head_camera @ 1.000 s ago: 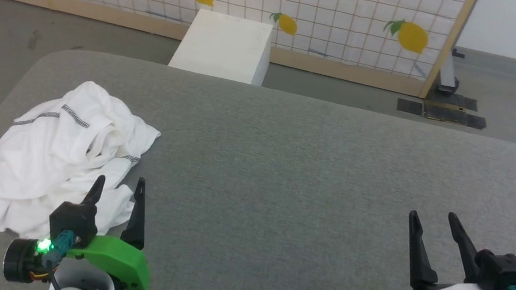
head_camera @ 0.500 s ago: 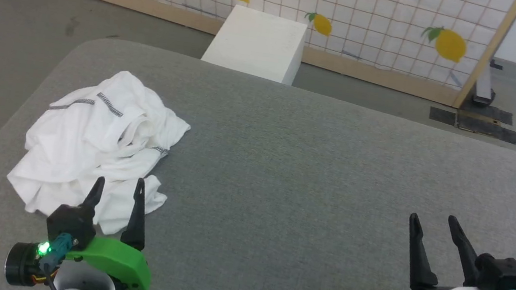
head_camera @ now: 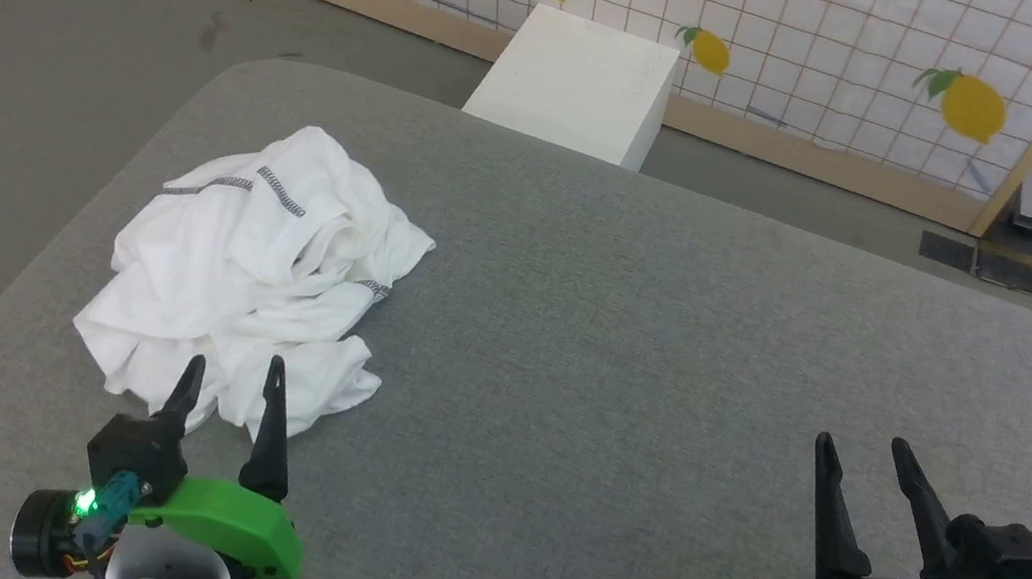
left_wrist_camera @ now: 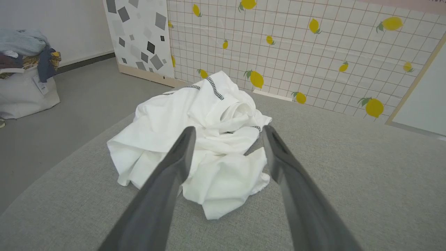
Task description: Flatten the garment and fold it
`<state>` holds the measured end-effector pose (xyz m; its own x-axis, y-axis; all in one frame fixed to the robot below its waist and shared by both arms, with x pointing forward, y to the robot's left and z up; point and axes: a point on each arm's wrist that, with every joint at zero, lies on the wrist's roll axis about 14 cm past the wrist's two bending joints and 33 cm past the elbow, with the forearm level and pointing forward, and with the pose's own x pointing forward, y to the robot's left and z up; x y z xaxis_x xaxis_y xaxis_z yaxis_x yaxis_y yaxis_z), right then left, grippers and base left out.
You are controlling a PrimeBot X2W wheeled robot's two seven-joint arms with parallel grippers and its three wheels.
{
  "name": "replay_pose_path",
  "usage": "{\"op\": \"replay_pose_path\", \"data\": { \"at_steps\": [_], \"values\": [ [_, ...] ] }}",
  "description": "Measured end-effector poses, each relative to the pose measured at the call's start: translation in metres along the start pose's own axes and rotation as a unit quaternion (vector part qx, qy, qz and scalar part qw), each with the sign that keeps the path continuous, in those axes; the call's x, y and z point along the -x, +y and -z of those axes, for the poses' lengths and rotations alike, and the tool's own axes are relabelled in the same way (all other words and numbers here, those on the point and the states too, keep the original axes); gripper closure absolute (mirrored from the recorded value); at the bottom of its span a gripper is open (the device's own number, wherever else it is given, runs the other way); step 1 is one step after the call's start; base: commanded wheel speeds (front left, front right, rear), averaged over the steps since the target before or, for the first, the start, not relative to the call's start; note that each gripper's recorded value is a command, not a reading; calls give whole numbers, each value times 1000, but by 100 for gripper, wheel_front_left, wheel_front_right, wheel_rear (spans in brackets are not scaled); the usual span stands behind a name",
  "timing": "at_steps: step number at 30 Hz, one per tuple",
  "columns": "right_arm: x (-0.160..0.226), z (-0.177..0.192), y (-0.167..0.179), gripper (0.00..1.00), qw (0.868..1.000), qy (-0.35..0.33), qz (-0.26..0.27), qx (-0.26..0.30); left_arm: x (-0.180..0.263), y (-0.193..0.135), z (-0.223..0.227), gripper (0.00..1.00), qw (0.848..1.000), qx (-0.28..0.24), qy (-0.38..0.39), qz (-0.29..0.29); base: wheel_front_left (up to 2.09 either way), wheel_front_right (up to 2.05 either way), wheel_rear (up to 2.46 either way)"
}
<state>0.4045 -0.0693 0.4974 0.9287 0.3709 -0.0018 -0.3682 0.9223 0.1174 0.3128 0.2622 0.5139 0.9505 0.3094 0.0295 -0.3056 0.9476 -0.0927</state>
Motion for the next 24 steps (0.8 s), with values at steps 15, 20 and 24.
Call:
{"op": "replay_pose_path", "data": {
  "at_steps": [15,20,24],
  "values": [
    [-11,10,20,0,999,6,-30,-16,11,23,1,0,999,11,-5,-41,0,0,0],
    [-13,14,27,0,999,8,-39,-22,16,30,1,0,998,15,-8,-52,0,0,0],
    [-14,17,32,0,999,11,-47,-24,19,36,2,0,998,17,-9,-64,0,0,0]
  ]
}}
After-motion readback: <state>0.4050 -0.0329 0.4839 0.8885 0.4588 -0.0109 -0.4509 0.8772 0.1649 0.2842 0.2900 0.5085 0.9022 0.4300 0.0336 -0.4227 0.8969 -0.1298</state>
